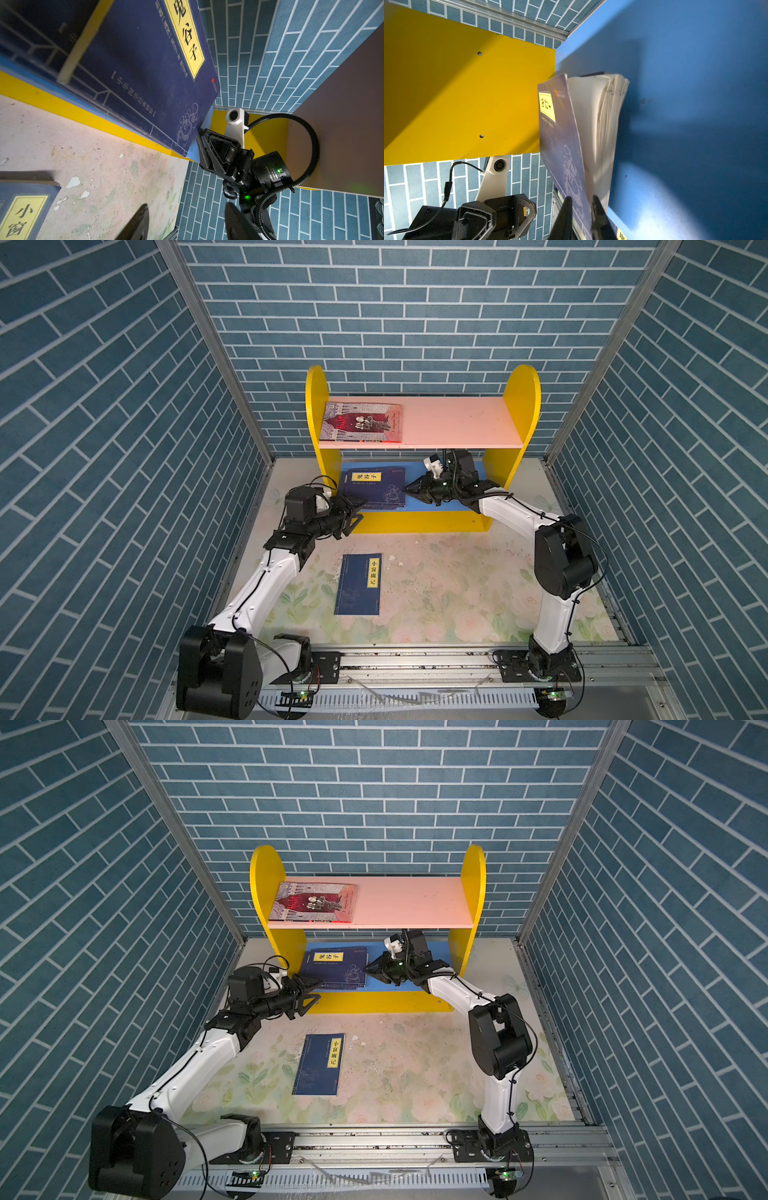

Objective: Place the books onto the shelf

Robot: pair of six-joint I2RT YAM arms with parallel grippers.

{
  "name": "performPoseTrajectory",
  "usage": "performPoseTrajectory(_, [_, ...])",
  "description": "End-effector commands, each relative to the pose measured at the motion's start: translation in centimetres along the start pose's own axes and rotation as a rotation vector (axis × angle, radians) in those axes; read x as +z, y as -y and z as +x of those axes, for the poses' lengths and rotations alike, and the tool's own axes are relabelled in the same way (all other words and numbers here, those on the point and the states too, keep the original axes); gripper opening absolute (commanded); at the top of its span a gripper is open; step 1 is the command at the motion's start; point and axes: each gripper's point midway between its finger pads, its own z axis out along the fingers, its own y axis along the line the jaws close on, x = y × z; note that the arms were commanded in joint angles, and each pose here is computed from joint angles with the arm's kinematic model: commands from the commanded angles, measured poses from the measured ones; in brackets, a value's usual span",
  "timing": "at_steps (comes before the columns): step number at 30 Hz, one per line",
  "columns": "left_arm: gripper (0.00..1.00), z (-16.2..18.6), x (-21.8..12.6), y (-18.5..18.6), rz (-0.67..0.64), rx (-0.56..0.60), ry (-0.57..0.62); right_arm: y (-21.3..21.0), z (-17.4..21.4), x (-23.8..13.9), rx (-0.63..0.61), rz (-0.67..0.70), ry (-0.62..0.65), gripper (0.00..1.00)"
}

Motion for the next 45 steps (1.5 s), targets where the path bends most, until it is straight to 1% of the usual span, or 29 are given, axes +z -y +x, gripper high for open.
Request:
performPoseTrajectory(1, [0.6,-0.1,0.0,-0.2,0.006,0.005,-0.001,-2.5,-0.5,-0.2,-0.067,-0.058,0.013,0.18])
performPoseTrajectory(14, [0.6,0.0,0.0,0.0,0.012,0.005,-0.003,-2.5,-0.8,0.3,-0.061,-0.057,0.006,0.16])
performPoseTrajectory(20, [0.6,0.0,-0.1,0.0,0.014,0.005,-0.003,-2.5,-1.0,-0.2,-0.082,-0.02,0.028,0.33])
performPoseTrajectory(22, [0.6,0.0,0.0,0.0,0.012,0.003,-0.004,-2.5,-1.1,-0.6,-0.093,0.002,0.044,0.35])
performPoseTrajectory(27, [0.6,0.0,0.0,0.1,0.015,0.003,-0.004,-2.3,-1.1,-1.3,-0.108,0.04,0.063,0.35])
performPoseTrajectory(31, [0.6,-0.1,0.0,0.2,0.018,0.003,-0.003,-2.3,-0.9,-1.1,-0.104,0.033,0.048,0.33])
performPoseTrajectory(40, [0.6,0.0,-0.1,0.2,0.017,0.004,-0.001,-3.0,-0.3,-0.1,-0.101,-0.014,0.016,0.25])
performPoseTrajectory(45, [0.6,0.0,-0.1,0.1,0.015,0.003,-0.001,-2.8,-0.2,0.2,-0.097,-0.014,0.011,0.15])
